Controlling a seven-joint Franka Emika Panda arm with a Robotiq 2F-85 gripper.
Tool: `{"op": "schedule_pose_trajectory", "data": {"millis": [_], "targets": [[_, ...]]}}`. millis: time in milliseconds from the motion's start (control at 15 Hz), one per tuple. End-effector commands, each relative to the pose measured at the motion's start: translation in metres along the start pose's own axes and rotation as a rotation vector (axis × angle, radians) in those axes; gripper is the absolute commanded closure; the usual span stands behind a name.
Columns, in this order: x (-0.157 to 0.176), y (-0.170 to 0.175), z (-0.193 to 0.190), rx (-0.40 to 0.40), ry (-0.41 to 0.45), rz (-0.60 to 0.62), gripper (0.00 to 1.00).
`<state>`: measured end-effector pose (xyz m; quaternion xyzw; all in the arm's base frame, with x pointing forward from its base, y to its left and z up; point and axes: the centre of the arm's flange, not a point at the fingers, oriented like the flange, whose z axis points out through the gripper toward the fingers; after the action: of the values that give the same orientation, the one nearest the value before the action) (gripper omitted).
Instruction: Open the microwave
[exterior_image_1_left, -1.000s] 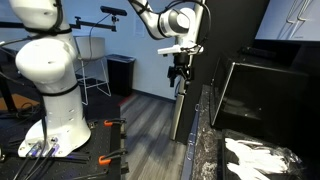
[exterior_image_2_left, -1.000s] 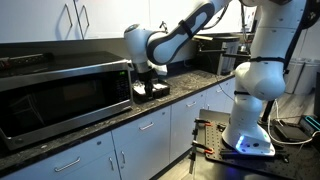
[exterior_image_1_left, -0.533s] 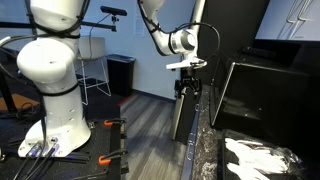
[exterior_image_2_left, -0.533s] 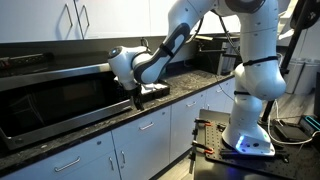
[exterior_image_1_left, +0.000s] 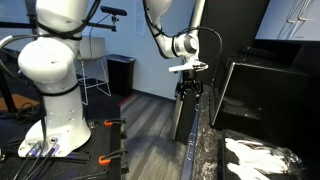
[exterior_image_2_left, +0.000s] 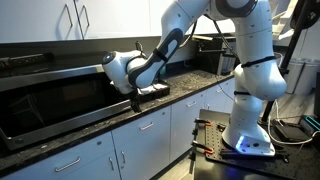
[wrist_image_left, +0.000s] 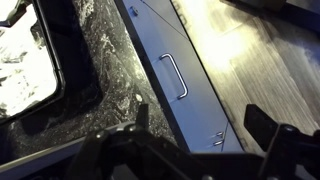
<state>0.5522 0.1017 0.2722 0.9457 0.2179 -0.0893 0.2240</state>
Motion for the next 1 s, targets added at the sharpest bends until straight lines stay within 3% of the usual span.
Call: {"op": "schedule_pose_trajectory", "data": {"millis": [0,333,600,933], "targets": [[0.003,-0.011,0.004,-0.066,0.007,-0.023,0.34],[0.015,-0.038,0.003,-0.140,0.015,-0.094,0.73],[0.017,-0.043,0.012,-0.247,0.028,-0.070,1.00],[0.017,-0.037,0.028,-0.355,0.040,-0.020,1.00]]}}
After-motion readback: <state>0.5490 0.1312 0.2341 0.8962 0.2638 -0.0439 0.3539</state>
